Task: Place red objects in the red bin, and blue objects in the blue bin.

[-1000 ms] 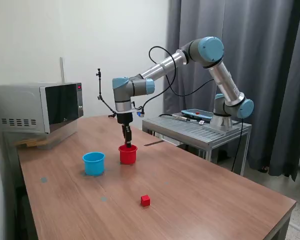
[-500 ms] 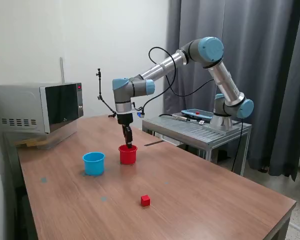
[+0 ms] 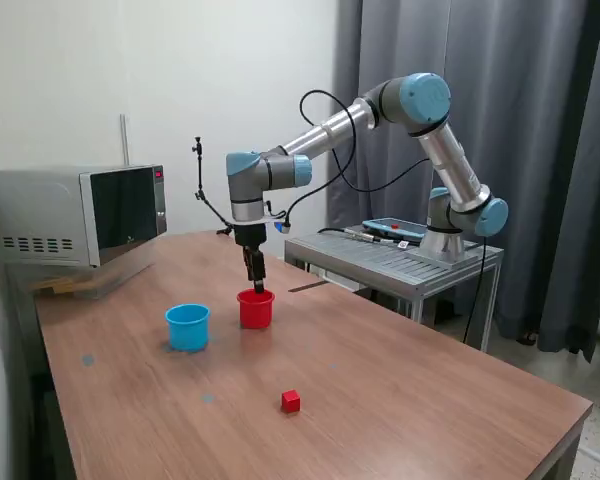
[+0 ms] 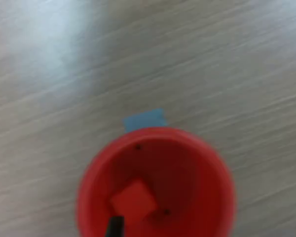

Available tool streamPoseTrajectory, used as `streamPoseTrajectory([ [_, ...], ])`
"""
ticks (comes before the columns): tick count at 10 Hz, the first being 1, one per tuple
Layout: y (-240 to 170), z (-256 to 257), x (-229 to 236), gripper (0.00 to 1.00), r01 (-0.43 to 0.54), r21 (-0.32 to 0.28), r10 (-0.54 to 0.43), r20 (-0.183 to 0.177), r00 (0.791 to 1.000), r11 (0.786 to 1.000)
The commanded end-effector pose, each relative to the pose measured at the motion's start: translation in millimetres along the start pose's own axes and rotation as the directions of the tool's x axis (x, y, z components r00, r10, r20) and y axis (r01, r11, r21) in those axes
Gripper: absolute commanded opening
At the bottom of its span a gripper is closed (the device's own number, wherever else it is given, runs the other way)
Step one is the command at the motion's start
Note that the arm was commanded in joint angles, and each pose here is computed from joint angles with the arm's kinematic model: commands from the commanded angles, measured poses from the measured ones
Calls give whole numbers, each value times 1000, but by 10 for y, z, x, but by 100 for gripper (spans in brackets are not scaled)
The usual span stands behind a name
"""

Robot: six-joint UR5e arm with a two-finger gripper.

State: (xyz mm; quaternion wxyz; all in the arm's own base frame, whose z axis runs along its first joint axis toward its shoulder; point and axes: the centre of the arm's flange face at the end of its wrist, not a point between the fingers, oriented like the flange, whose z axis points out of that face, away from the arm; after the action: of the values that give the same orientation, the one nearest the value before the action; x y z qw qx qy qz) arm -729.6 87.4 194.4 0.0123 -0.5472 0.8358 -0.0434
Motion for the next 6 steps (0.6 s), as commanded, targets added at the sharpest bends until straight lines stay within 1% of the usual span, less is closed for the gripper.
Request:
streamPoseTrajectory([
  [1, -146, -52, 504, 100, 25, -10, -25, 5, 1000, 1000],
  [2, -187, -86, 670, 100, 18, -19, -18, 3, 1000, 1000],
  [4, -256, -283, 1100, 100, 67, -60, -67, -9, 998, 996],
  [5, -262, -402, 1260, 100, 47, -86, -48, -18, 999, 995],
  [6, -300, -543, 1473, 100, 64, -114, -67, -24, 997, 991],
])
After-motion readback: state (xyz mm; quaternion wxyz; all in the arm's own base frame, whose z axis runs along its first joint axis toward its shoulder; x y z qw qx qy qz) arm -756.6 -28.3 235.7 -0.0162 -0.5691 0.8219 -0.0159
